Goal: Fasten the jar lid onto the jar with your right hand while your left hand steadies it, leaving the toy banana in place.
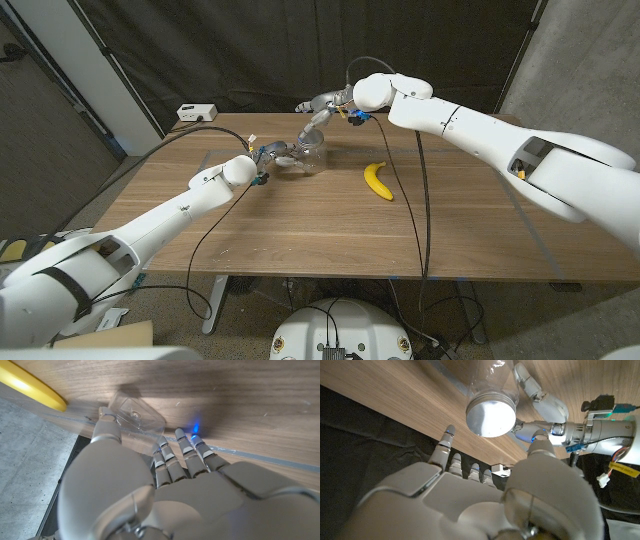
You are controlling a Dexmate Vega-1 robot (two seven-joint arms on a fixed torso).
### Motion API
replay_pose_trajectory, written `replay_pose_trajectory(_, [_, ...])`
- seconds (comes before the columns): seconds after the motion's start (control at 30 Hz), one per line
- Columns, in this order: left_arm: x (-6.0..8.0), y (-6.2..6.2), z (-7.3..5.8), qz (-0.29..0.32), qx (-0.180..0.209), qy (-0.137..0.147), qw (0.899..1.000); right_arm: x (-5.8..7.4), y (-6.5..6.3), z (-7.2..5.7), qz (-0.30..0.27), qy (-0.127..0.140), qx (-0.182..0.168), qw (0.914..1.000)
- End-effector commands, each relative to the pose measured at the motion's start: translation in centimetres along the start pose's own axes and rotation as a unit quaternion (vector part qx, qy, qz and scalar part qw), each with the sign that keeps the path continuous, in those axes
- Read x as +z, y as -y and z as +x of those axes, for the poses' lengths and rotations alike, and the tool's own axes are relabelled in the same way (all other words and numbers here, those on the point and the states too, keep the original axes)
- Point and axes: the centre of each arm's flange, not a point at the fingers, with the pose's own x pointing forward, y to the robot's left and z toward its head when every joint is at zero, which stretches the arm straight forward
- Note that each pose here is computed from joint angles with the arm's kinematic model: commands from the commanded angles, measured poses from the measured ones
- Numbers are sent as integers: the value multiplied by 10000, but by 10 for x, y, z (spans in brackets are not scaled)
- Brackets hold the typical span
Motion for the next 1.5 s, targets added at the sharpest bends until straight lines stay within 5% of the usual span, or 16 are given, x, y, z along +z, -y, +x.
replay_pose_trajectory(0.03, [0, -1, -2, -6, 18, -12, 10000, 12, 5, 7, -1090, -327, 528, 9921])
replay_pose_trajectory(0.33, [-1, -2, -2, -8, 21, -36, 10000, 8, 2, 18, -1313, -579, 965, 9849])
replay_pose_trajectory(0.7, [-1, -1, -2, -3, 18, -58, 10000, 8, -5, 30, -1343, -526, 1437, 9791])
replay_pose_trajectory(1.5, [-2, -1, -3, -28, 20, -86, 10000, 21, -19, 36, -1398, 16, 949, 9856])
